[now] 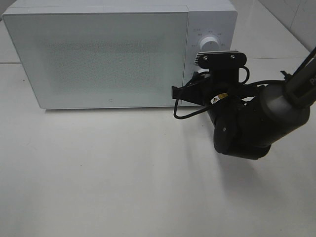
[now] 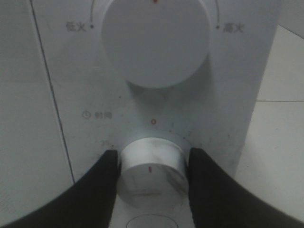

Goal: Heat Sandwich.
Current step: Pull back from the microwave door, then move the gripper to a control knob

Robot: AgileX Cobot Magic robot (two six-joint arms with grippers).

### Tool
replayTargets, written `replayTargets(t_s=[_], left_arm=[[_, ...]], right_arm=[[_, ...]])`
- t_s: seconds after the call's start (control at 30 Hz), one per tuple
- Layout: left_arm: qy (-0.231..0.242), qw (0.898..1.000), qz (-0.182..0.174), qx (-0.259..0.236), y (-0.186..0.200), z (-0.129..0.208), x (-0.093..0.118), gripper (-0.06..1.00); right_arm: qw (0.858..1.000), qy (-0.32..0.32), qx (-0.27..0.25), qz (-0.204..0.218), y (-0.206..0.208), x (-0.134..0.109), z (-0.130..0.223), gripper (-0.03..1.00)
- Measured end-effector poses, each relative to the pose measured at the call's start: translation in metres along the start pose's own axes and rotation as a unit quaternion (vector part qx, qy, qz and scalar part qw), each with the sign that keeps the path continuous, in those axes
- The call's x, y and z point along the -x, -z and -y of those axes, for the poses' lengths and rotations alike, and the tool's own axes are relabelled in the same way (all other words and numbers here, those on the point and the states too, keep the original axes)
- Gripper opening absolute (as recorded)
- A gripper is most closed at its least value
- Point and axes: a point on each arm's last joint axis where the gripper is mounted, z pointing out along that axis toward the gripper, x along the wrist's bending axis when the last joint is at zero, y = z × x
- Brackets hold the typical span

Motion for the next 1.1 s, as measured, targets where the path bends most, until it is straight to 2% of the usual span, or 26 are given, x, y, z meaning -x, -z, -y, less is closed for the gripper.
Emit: replayTargets(t_s=[0.33,0.47,0.57,0.6,0.7,0.77,0.9,0.93,0.97,1.03,1.07,1.1], left_arm=[[0.0,1.0,0.0,0.0,0.0,0.0,0.0,0.96],[0.0,1.0,0.0,0.0,0.0,0.0,0.0,0.96],[0.0,1.0,0.0,0.0,0.0,0.0,0.0,0.96],[0.0,1.0,0.0,0.0,0.0,0.0,0.0,0.96],[0.0,1.0,0.0,0.0,0.0,0.0,0.0,0.96],[0.0,1.0,0.0,0.0,0.0,0.0,0.0,0.96],[0.0,1.0,0.0,0.0,0.0,0.0,0.0,0.96],[0.0,1.0,0.0,0.0,0.0,0.0,0.0,0.96],[0.0,1.0,0.0,0.0,0.0,0.0,0.0,0.96],[0.0,1.0,0.0,0.0,0.0,0.0,0.0,0.96],[0.0,1.0,0.0,0.0,0.0,0.0,0.0,0.96],[0.0,1.0,0.0,0.0,0.0,0.0,0.0,0.96]], right_arm=[[1.0,-0.026,0.003,-0.002,0.0,-0.0003,-0.0006,0.43],[0.997,-0.077,0.006,-0.006,-0.0001,-0.0004,-0.0003,0.43],[0.988,-0.154,0.008,-0.008,-0.0004,-0.0001,-0.0006,0.43],[0.988,-0.154,0.008,-0.008,-0.0004,-0.0001,-0.0006,0.43],[0.975,-0.222,0.009,-0.008,-0.0007,0.0,0.0004,0.43],[0.971,-0.239,0.01,-0.008,-0.0009,0.0004,0.0003,0.43],[0.944,-0.329,0.009,-0.008,-0.0009,0.0005,0.0007,0.43],[0.944,-0.329,0.009,-0.008,-0.0009,0.0005,0.0007,0.43],[0.931,-0.365,0.008,-0.008,-0.0009,0.0006,0.0007,0.43],[0.917,-0.398,0.008,-0.007,-0.0009,0.0007,0.0008,0.43],[0.917,-0.398,0.008,-0.007,-0.0009,0.0007,0.0008,0.43],[0.903,-0.43,0.008,-0.008,-0.0009,0.0007,0.0008,0.43]])
